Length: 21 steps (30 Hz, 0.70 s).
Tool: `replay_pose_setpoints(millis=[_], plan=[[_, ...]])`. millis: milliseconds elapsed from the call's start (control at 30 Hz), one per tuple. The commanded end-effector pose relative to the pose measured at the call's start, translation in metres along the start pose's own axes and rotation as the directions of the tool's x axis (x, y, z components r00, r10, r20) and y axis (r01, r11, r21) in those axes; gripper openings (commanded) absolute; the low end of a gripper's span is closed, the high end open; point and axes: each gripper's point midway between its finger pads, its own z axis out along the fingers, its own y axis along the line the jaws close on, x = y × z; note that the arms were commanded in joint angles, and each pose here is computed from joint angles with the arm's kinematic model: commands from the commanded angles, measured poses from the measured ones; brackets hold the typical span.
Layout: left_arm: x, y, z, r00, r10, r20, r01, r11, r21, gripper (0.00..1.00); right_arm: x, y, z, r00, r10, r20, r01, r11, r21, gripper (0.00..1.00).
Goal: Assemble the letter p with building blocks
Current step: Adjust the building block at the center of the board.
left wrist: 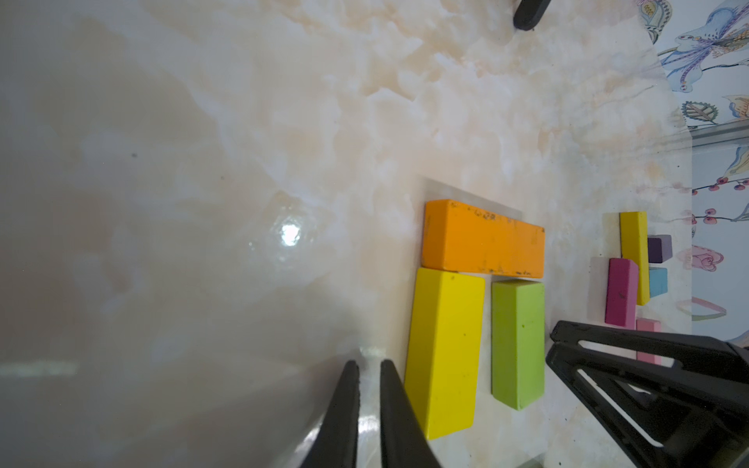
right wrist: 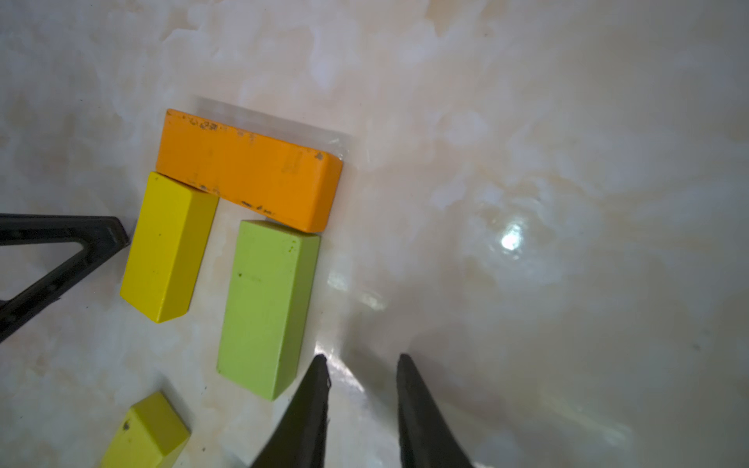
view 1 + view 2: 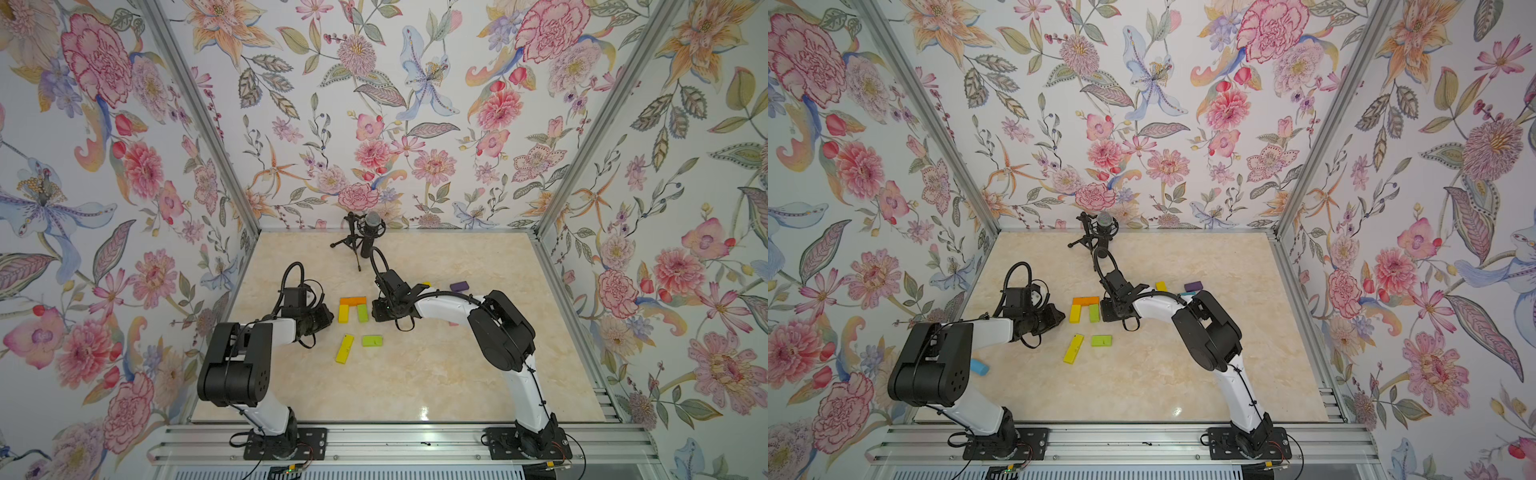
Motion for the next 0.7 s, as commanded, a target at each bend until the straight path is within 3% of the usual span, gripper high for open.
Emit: replay_pose_setpoints(millis=[0,667], plan=[[0.002,-0.002,-0.002,1.000,-0.001,0.000,0.001,1.000,-0.008,0.15,0.018,0.001,-0.004,0.999,0.010,-0.043,-0.010,1.000,0.020,0.29],[0.005,0.001,-0.002,1.000,0.008,-0.005,-0.008,1.000,-0.016,0.15,0.023,0.012,0.002,0.998,0.004,-0.055,-0.004,1.000,0.001,0.29]])
